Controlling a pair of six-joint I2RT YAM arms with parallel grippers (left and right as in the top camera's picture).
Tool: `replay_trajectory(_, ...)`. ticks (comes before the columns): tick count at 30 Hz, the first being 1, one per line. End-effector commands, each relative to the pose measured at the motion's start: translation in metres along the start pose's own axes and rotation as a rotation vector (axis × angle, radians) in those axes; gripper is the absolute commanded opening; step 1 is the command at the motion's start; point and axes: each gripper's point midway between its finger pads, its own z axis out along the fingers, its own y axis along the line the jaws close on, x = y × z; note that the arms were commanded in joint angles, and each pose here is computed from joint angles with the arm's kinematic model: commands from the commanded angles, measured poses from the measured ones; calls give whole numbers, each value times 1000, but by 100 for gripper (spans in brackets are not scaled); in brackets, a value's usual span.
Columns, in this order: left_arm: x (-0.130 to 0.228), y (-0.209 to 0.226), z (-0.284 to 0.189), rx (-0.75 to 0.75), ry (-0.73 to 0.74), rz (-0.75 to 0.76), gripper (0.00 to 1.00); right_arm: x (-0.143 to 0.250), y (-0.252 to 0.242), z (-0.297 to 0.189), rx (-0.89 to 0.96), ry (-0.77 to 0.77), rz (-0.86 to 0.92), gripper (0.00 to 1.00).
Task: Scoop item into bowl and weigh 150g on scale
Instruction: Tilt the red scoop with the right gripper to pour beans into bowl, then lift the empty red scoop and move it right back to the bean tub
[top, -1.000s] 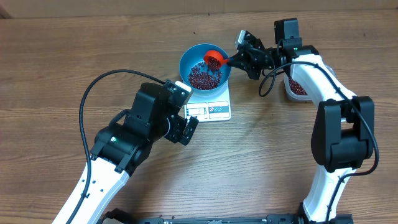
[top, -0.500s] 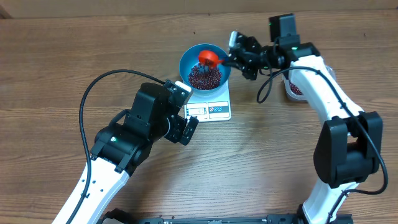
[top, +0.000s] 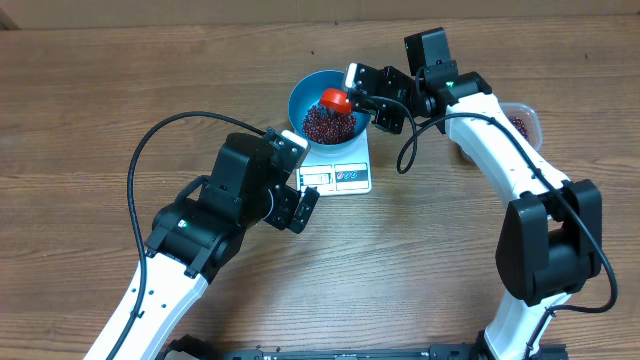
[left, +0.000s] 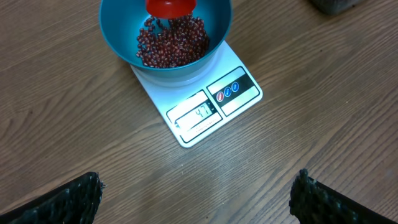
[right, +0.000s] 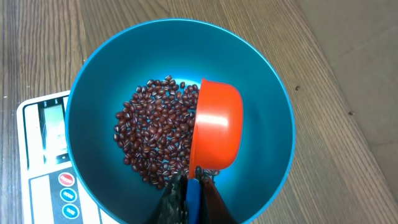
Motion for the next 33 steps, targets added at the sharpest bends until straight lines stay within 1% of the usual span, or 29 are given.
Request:
replay_trajectory(1,-9,-3,-3,17,-20,-6,99,-14,-5,-17,35,-28,24,4)
replay_trajectory(6,-9,-3,-3,17,-20,-6,100,-38,-1,-34,26,-107,4,4)
replay_trajectory(10,-9,-3,-3,17,-20,-6,100,-57,-7,-57,69,-148,83,4)
replay_trajectory(13,-9,-3,-3,17,-20,-6,100,-65,-16,-80,121,-171,176,4)
replay_trajectory(16,-9,-3,-3,17,-20,-6,100,-60,-33,-104,208,-166,348,4)
replay_trajectory(19,-9,-3,-3,17,-20,-6,99,-42,-54,-126,331,-141,581,4)
replay_trajectory(20,-9,-3,-3,17,-20,-6,99,-34,-60,-132,380,-125,630,4)
replay_trajectory(23,-9,-3,-3,17,-20,-6,99,-2,-85,-156,591,-59,817,4)
replay_trajectory(27,-9,-3,-3,17,-20,-6,100,45,-98,-186,842,49,1018,4)
replay_trajectory(30,-9,-3,-3,17,-20,-6,99,69,-95,-201,969,143,1070,4)
replay_trajectory(33,-9,-3,-3,17,-20,-6,99,83,-87,-206,1008,225,1086,4)
